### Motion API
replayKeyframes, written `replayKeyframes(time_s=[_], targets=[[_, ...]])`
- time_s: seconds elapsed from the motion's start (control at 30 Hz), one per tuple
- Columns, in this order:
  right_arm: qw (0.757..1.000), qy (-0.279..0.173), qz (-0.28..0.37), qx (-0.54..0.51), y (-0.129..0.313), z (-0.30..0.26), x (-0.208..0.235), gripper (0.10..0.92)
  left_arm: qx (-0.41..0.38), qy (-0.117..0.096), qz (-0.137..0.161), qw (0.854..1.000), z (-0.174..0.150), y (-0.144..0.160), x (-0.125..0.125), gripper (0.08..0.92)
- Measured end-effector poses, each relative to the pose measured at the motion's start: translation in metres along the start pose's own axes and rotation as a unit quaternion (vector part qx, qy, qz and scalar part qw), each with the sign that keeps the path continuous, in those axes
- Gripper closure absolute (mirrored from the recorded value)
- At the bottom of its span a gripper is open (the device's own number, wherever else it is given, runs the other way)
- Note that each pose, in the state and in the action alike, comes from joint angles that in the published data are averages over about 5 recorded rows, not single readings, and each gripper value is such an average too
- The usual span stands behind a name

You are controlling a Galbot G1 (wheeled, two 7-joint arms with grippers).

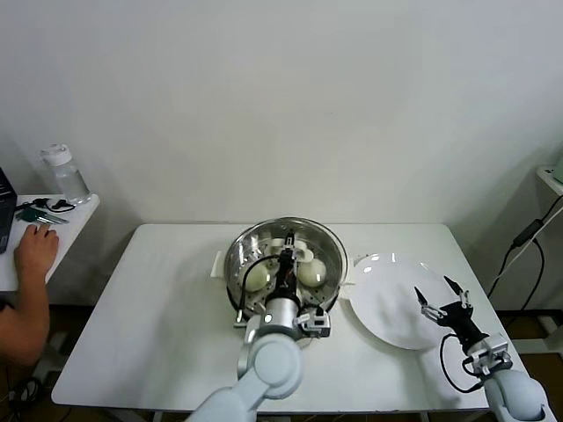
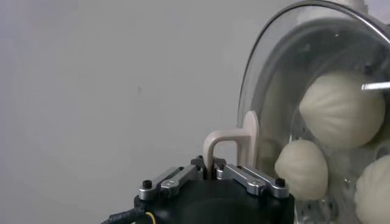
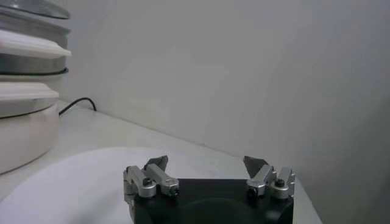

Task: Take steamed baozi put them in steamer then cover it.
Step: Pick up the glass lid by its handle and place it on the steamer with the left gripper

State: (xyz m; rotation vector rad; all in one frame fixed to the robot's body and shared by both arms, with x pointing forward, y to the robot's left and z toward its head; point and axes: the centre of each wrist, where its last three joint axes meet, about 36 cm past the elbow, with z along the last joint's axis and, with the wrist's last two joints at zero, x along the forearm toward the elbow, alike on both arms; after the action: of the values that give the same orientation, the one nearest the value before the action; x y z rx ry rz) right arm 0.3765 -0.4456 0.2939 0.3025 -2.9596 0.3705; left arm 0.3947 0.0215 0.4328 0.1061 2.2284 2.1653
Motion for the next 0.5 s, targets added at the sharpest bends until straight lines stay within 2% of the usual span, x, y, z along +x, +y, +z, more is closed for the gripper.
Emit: replayKeyframes(time_s=[0.5], targets=[[1.000,0.001,-0.003,0.006,-0.002,0.001,0.001,0.200,-0.019,0.019,0.005,1.000,0.004,-0.011,-0.013,0.842]])
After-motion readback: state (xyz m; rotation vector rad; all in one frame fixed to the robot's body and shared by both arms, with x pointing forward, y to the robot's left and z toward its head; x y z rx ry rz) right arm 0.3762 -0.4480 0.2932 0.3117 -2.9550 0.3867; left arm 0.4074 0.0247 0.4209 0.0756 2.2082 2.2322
